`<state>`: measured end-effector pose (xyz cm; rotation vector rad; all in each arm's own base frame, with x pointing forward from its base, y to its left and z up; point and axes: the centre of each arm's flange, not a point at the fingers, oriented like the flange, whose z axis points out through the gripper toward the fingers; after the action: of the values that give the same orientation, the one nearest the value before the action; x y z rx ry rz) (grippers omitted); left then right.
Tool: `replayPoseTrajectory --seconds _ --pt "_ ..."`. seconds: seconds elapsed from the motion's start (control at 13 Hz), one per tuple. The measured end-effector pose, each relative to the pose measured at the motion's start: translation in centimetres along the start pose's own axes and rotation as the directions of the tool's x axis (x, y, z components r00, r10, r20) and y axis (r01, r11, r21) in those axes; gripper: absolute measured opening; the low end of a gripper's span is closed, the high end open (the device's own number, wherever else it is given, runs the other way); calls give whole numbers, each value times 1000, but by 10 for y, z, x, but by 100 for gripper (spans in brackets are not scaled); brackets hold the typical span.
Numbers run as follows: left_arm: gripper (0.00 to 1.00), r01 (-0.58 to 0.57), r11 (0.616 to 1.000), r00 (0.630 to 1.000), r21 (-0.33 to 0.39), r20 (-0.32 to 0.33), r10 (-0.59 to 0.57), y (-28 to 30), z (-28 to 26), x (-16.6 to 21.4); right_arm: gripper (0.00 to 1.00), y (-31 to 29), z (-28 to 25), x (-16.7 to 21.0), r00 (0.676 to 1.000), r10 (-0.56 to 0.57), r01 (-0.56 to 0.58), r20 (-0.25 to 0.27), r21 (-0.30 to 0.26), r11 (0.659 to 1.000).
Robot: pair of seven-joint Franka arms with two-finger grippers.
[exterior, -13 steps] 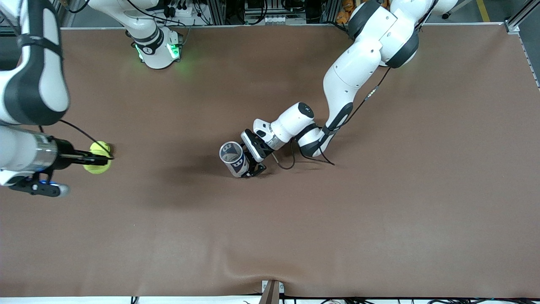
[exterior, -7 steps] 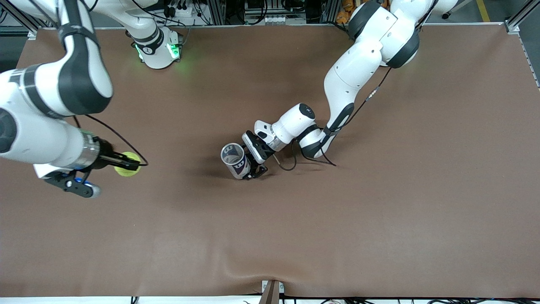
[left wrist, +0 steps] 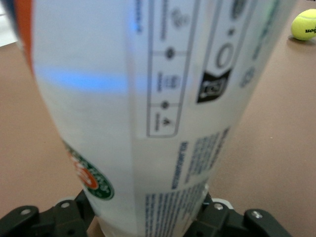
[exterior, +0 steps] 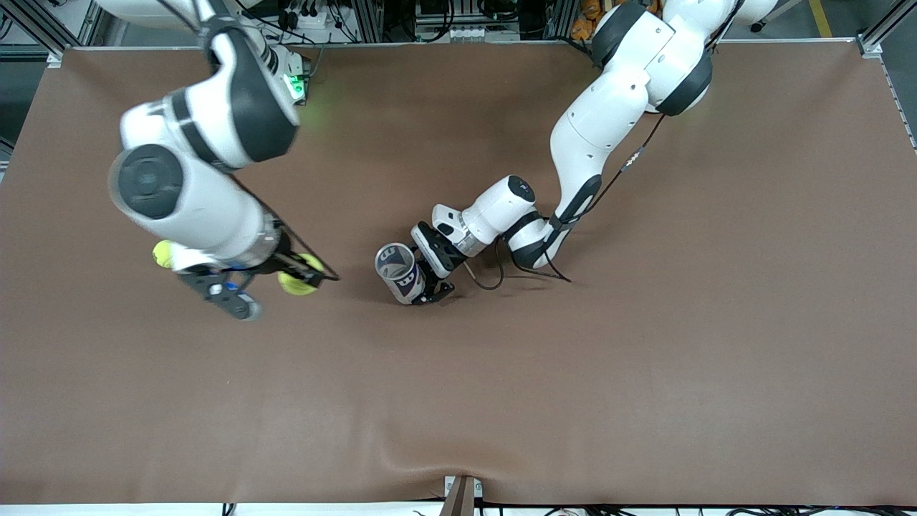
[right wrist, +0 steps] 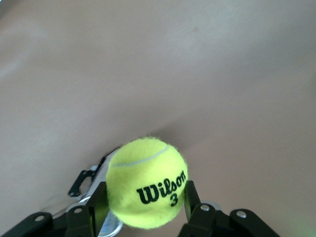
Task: Insert tennis ball vertically with right arm
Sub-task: 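Carry the ball with the right gripper over the tube opening, then open the right gripper to drop the ball into the tube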
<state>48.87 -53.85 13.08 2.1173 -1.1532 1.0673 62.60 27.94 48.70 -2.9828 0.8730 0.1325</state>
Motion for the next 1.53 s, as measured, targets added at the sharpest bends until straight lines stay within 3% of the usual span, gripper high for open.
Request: replayPoseTrajectory --seconds 0.23,0.46,1.0,1.38,1.53 --pt "85 -1 1000 1000 1 1 1 -1 0 -1 65 -37 23 -47 1000 12 -12 2 -15 1000" --pt "84 -1 1000 1000 2 2 1 -1 0 -1 65 -58 44 -79 1000 -1 2 9 -40 999" --pt "83 -1 1000 1000 3 1 1 -2 0 -1 65 -69 77 -89 999 36 -34 23 -85 996" --pt "83 -1 1000 1000 3 1 1 -2 0 -1 65 -73 81 -92 999 32 -30 21 -82 996" --pt "83 -1 1000 1000 3 1 1 -2 0 -1 81 -75 84 -90 998 56 -54 13 -71 996"
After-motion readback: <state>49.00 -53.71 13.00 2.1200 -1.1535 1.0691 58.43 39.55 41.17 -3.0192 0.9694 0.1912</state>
